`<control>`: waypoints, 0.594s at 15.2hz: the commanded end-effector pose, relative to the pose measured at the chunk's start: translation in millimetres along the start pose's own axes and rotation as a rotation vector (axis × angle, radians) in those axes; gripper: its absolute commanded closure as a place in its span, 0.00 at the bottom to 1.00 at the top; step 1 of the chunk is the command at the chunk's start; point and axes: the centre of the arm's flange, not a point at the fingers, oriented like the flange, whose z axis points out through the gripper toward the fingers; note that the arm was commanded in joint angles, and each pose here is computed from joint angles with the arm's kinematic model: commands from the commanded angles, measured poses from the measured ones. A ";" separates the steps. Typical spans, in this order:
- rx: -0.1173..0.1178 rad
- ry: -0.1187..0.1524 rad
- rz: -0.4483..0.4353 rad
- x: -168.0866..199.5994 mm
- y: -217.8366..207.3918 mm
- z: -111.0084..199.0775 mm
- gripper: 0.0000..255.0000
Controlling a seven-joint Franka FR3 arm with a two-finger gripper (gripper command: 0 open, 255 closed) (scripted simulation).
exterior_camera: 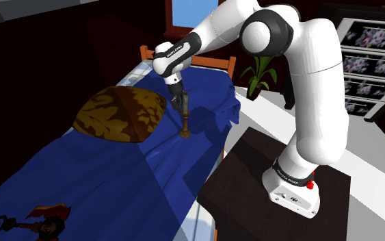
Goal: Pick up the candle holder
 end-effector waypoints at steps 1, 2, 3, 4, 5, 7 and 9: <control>0.000 -0.001 0.000 0.1 0.0 1.0 1.00; 0.000 -0.001 0.000 0.1 -0.2 1.0 1.00; 0.000 -0.001 0.000 -0.3 -0.1 0.7 1.00; 0.000 -0.001 0.000 -2.4 -0.9 -4.1 1.00; 0.000 -0.001 0.000 -4.5 -1.6 -8.9 1.00; 0.000 -0.001 0.000 -8.6 -3.1 -18.5 1.00; 0.000 -0.001 0.000 -12.7 -4.5 -28.1 1.00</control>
